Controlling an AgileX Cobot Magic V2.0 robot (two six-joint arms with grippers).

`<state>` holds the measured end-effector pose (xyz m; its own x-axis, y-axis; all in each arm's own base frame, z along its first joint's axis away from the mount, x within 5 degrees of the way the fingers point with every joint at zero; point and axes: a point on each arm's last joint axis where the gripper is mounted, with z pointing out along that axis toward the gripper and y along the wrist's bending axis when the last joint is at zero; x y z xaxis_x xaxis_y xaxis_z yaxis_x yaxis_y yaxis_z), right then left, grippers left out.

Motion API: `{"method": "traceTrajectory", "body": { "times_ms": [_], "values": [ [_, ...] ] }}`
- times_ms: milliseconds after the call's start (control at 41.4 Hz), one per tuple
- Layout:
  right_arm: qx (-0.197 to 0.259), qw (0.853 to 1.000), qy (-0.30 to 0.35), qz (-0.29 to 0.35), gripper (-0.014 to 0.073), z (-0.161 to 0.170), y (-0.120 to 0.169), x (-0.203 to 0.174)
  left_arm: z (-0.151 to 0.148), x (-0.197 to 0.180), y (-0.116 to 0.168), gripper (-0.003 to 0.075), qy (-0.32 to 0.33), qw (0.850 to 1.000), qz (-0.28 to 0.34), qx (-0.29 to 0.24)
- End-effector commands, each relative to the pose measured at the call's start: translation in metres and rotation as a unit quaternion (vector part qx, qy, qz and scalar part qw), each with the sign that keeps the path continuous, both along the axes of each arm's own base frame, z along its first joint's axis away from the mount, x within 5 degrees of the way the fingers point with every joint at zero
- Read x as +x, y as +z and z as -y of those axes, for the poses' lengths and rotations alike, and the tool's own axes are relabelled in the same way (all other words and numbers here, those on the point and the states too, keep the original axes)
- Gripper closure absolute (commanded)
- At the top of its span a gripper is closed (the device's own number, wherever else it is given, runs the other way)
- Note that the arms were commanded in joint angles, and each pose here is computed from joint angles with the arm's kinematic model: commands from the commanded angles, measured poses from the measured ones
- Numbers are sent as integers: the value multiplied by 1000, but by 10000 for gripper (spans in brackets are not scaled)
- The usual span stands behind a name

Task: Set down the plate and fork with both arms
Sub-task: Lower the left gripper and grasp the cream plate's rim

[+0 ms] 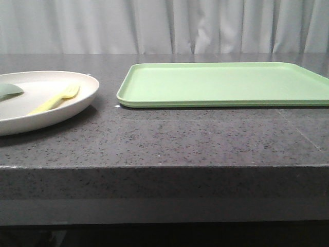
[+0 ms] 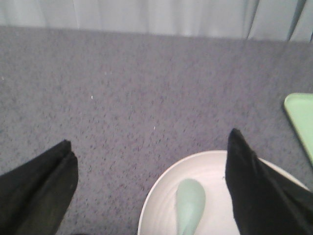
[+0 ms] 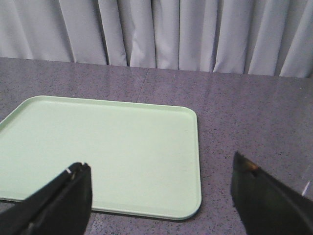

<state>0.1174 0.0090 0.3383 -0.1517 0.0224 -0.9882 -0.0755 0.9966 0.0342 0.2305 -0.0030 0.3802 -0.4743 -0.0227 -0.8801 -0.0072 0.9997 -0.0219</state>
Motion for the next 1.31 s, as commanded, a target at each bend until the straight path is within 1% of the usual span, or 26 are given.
{"method": "traceTrajectory", "body": {
  "times_ms": [0,97,193,290,363,459,677,992,1282],
  "values": [
    [2,998,-3,58,-8,1,20,1,-2,19,14,133,4,999,-43,19],
    [2,998,-3,58,-8,1,20,1,-4,38,3,133,10,991,-130,33],
    [2,998,-3,58,-8,1,20,1,-4,54,-7,133,12,980,-197,34],
    [2,998,-3,58,-8,1,20,1,-1,70,-23,133,6,968,-247,39],
    [2,998,-3,56,-8,1,19,1,2,78,-36,133,-14,958,-281,56],
    [2,998,-3,56,-8,1,19,1,6,88,-53,133,-23,948,-311,63],
    [2,998,-3,56,-8,1,19,1,4,100,-71,133,-20,938,-337,81],
    [2,998,-3,55,-8,1,19,1,4,108,-88,133,-19,928,-363,81],
    [2,998,-3,55,-8,1,19,1,5,110,-91,135,-20,927,-367,81]
  ]
}}
